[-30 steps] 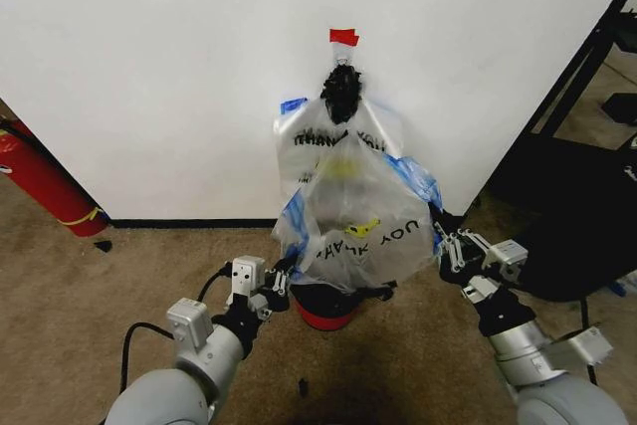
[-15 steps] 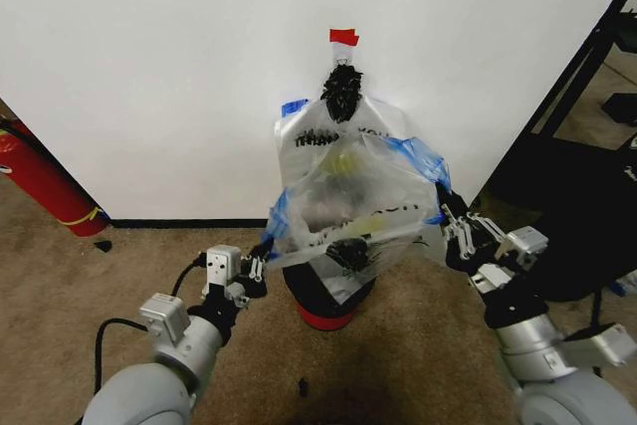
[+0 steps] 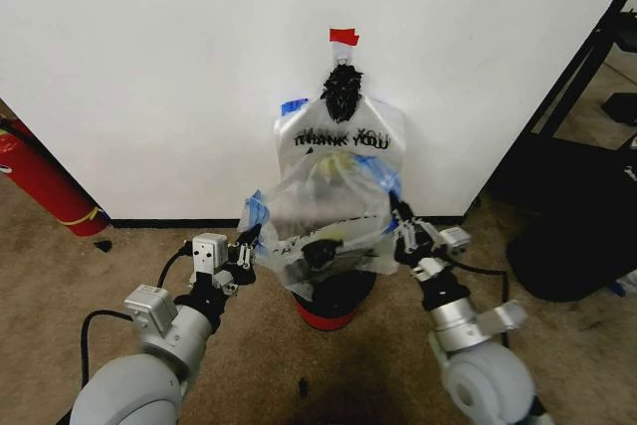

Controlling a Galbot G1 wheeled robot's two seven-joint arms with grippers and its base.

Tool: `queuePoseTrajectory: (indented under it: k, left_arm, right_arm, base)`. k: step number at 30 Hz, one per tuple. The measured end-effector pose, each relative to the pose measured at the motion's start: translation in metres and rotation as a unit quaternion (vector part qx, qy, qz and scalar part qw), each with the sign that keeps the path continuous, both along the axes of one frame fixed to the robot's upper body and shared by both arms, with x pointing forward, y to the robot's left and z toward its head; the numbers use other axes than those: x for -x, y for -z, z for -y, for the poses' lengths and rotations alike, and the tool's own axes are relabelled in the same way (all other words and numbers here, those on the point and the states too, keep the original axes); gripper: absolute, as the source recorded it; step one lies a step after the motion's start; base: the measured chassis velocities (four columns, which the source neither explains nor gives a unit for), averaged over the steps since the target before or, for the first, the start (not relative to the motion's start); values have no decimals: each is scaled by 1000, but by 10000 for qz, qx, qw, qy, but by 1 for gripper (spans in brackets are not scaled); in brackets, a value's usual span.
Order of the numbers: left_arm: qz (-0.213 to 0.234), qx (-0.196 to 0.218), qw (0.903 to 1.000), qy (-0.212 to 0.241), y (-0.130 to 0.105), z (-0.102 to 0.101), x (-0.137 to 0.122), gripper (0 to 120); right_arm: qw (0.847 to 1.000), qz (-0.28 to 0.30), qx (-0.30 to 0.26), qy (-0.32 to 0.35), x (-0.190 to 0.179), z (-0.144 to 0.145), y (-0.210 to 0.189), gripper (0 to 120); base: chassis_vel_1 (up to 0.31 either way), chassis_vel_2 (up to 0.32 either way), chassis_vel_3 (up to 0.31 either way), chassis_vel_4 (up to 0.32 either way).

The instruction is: Pick up the garbage bag from the wall and place it over the trash bin.

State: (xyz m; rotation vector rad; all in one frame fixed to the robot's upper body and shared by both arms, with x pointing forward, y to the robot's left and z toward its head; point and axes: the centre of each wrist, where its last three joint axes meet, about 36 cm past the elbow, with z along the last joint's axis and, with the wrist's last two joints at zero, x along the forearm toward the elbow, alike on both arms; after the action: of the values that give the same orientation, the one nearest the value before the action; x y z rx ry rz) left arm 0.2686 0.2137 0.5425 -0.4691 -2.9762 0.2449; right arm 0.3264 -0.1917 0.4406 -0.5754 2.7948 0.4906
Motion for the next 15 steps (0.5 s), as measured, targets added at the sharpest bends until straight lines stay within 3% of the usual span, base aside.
queuePoseTrajectory:
  k: [7,15]
  left_arm:
    - [-239,204,9995,-80,26,11,-2,0]
    - [-474,337,9982,-174,36,17,8,0]
  right_arm:
    - [9995,-267,65,166,-9,-7,30,0]
    - [9985,-438,255,226,5,1,36,0]
  base:
    - [0,0,0,0]
    - [0,0,0,0]
